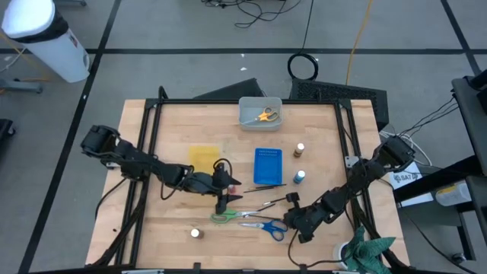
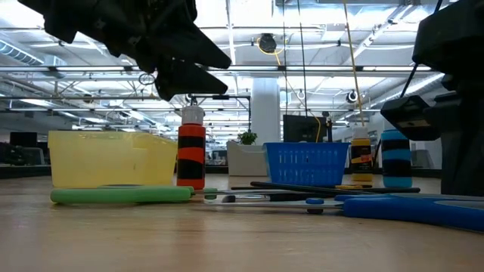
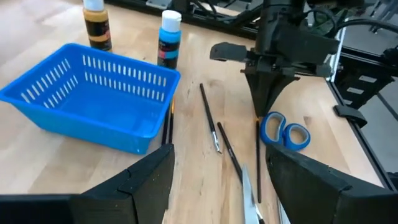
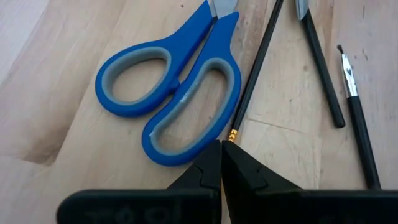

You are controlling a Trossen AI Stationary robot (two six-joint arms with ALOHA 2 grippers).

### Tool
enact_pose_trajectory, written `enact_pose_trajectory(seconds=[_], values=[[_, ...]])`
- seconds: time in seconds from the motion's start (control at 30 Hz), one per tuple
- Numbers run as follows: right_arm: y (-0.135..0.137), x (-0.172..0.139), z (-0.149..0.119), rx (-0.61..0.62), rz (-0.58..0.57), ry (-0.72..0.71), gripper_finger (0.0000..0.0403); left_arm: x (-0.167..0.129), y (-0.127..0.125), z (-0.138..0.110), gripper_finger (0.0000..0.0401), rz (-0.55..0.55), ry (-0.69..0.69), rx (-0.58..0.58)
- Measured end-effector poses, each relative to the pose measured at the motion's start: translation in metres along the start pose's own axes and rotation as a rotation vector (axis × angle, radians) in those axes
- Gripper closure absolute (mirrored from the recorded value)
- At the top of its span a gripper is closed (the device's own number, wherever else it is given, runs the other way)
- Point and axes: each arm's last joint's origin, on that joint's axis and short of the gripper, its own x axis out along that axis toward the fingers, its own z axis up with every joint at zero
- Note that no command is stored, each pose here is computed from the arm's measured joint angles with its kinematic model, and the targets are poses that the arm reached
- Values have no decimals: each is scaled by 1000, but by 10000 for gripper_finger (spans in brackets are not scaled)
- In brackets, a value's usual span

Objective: Pick & Place Paint Supplies
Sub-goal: Put the bottom gold paint brush into the yellow bin

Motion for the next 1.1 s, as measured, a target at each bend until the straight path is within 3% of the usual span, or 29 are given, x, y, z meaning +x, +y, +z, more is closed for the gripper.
enact_pose_trajectory(seconds=[0.27, 0.5, 0.67, 0.83, 1.1], values=[[-5, 1, 0, -17, -19, 10, 403, 13, -18, -20, 135, -36, 65, 66], [-10, 3, 1, -4, -32, 18, 403, 59, -42, -22, 135, -27, 67, 269], [-10, 3, 0, 21, -36, 21, 403, 82, -58, -27, 135, -42, 138, 313], [-11, 3, 0, 32, -38, 22, 403, 88, -71, -26, 135, -23, 239, 349], [-10, 3, 0, 31, -39, 21, 403, 86, -75, -30, 135, -8, 263, 358]])
